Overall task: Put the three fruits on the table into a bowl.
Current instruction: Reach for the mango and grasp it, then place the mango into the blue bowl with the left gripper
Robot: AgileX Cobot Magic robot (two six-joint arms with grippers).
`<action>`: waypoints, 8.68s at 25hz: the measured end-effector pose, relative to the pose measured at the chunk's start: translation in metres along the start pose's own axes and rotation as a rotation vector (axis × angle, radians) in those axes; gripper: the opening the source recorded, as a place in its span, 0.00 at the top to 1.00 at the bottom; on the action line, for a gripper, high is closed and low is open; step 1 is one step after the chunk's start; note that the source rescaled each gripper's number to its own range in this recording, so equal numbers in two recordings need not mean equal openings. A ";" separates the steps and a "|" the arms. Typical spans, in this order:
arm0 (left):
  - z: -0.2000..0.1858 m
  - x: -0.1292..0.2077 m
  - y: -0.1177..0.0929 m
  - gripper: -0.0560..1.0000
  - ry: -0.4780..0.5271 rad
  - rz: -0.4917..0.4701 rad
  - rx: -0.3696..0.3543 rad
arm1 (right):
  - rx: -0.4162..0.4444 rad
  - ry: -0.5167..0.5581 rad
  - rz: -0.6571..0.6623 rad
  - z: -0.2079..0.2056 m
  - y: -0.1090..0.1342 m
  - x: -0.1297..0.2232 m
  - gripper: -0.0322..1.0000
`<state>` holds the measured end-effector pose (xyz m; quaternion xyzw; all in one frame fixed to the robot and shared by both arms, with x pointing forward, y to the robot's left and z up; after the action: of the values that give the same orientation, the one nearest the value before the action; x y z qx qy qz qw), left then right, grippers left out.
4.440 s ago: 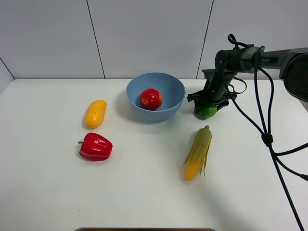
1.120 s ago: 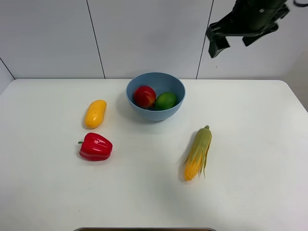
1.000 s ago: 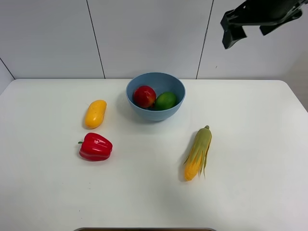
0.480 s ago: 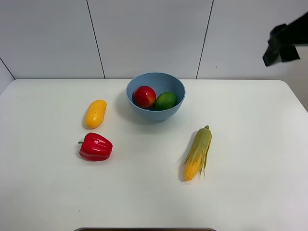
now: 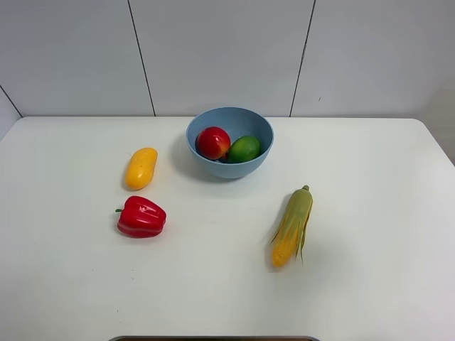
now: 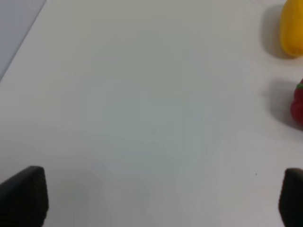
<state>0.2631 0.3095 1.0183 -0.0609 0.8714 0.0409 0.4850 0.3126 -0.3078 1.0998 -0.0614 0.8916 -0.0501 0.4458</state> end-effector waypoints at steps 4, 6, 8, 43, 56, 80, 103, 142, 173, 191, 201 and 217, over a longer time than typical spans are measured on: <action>0.000 0.000 0.000 0.00 0.000 0.000 0.000 | 0.062 -0.108 0.090 -0.014 -0.003 0.042 0.48; 0.000 0.000 0.000 0.00 0.000 0.000 0.000 | 0.055 -0.162 0.127 -0.020 0.001 0.058 0.48; 0.000 0.000 0.000 0.00 0.000 0.000 0.000 | 0.035 -0.191 0.147 -0.022 0.005 0.069 0.48; 0.000 0.000 0.000 0.00 0.000 0.000 0.000 | 0.002 -0.199 0.145 -0.021 0.010 0.073 0.47; 0.000 -0.001 0.002 0.00 -0.005 0.008 -0.015 | 0.002 -0.199 0.145 -0.021 0.010 0.073 0.47; 0.187 -0.183 -0.048 0.00 0.457 0.040 0.297 | 0.001 -0.199 0.145 -0.021 0.010 0.073 0.47; 0.351 -0.119 -0.175 0.00 0.644 0.267 0.393 | 0.001 -0.200 0.145 -0.021 0.010 0.073 0.47; 0.416 -0.047 -0.188 0.77 0.678 0.344 0.330 | 0.001 -0.201 0.145 -0.021 0.010 0.072 0.47; 0.413 -0.046 -0.187 0.94 0.709 0.333 0.326 | 0.001 -0.201 0.145 -0.021 0.010 0.072 0.47; 0.366 -0.113 -0.185 0.94 0.593 0.305 0.349 | 0.001 -0.201 0.145 -0.021 0.010 0.072 0.47; 0.315 -0.161 -0.225 0.95 0.377 0.294 0.448 | 0.001 -0.201 0.145 -0.021 0.010 0.072 0.47; 0.298 -0.145 -0.319 0.95 0.164 0.216 0.626 | 0.001 -0.201 0.145 -0.021 0.010 0.072 0.47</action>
<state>0.6356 0.0420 0.9814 0.1804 0.8792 -0.1827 0.4014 0.2518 -0.3083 1.0538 -0.0011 0.8446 -0.0119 0.5353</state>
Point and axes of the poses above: a point on each arm's last joint axis where the gripper is mounted, z pointing out along that axis toward the gripper, y along the wrist's bending axis when the last joint is at zero, x = y × z, the point moved 3 cm from there along z, pointing out along that axis toward the gripper, and after that the axes turned 1 degree about -z, right-handed, at the moved point
